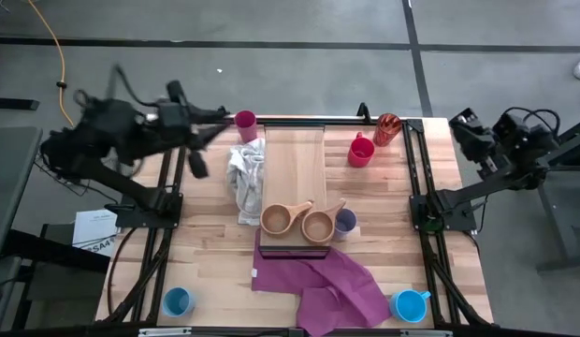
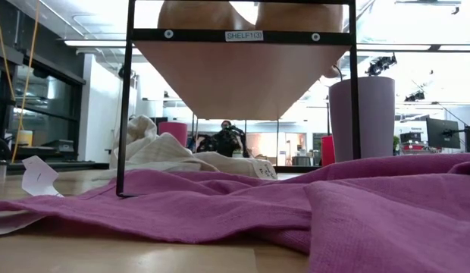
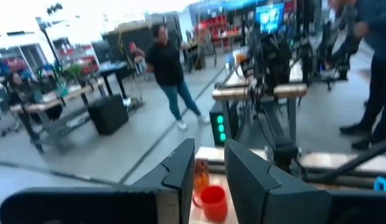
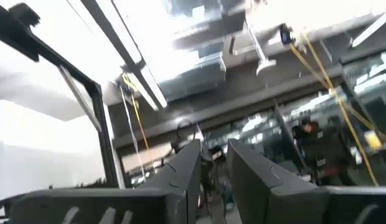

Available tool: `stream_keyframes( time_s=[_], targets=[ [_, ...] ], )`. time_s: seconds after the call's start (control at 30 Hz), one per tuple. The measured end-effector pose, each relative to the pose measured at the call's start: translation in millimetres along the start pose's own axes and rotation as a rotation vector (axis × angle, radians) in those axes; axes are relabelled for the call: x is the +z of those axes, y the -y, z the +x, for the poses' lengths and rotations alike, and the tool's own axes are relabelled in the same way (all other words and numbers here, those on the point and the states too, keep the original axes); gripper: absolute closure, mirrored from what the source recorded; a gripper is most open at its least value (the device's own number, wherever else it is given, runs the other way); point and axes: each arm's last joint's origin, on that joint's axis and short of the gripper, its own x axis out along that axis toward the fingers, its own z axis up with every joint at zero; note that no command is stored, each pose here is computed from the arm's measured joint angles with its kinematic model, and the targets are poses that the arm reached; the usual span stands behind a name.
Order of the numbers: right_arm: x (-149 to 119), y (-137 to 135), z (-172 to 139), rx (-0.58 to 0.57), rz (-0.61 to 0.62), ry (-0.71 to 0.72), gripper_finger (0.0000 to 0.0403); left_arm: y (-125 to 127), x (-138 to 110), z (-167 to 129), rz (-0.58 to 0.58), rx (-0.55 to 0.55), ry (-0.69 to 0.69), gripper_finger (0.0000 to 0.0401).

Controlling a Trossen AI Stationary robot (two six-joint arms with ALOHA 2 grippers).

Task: Stack small to large cups/mugs on shelf
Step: Put the red mug on the shelf

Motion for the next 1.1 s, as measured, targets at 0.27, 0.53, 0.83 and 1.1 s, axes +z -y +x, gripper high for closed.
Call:
stream_keyframes(
  time_s=[0.27, 0.53, 0.83, 1.1],
  targets=[
    [11, -2, 5, -0.031, -0.08, 0.145, 0.033, -43, 12, -65, -0.032, -0.055, 0.185, 0.0323],
    [5, -4, 18, -0.088, -0.129, 0.157, 0.033, -60, -29, -104, -0.09, -0.062, 0.293, 0.0323],
    [-5, -6, 28, -0.139, -0.135, 0.115, 0.033, -43, -120, -106, -0.236, -0.108, 0.3, 0.0323],
    [-11, -5, 31, -0.207, -0.144, 0.081, 0.033, -36, -156, -106, -0.266, -0.111, 0.348, 0.0323]
  ],
)
